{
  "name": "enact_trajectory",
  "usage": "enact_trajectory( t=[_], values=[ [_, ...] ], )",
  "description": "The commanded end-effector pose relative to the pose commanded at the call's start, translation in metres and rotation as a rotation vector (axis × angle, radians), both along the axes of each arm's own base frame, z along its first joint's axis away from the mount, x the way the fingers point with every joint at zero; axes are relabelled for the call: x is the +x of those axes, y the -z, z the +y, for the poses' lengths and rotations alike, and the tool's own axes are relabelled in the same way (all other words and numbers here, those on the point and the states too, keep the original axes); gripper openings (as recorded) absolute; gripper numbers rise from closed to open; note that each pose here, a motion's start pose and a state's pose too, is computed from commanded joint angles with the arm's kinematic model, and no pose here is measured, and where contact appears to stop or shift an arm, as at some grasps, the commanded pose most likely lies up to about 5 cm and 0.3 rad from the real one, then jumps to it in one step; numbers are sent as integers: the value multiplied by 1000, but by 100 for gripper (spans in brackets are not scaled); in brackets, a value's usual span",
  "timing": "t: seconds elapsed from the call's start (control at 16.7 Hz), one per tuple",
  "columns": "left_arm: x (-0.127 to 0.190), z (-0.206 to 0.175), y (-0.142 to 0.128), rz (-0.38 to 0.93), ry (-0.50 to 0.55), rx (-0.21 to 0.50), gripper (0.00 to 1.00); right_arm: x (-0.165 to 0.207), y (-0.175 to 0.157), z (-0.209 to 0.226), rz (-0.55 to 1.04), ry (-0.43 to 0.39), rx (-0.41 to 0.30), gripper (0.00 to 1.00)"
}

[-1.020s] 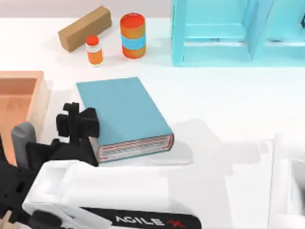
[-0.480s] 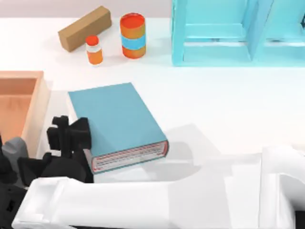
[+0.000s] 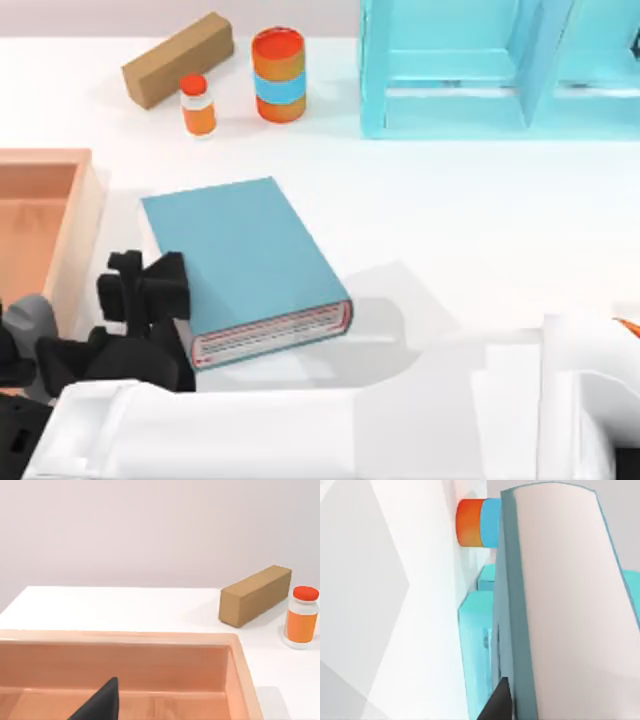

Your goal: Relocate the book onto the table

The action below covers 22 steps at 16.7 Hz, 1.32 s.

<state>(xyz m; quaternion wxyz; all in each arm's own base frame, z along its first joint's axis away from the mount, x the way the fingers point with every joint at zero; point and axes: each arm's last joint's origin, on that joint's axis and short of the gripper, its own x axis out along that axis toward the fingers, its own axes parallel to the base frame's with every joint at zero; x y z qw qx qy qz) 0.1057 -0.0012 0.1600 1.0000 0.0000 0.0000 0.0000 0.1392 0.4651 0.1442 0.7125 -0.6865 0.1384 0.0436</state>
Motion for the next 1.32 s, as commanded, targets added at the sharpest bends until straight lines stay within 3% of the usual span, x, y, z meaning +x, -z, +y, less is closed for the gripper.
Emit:
enact_trajectory(
  t=[0.24, 0.48, 1.26, 1.32],
  values=[
    [0, 0, 0, 0, 0, 0, 100, 0, 22, 0, 0, 0, 3, 0],
    [0, 0, 0, 0, 0, 0, 100, 0, 24, 0, 0, 0, 3, 0],
    [0, 0, 0, 0, 0, 0, 100, 0, 24, 0, 0, 0, 3, 98],
    [0, 0, 0, 0, 0, 0, 100, 0, 24, 0, 0, 0, 3, 100]
  ],
)
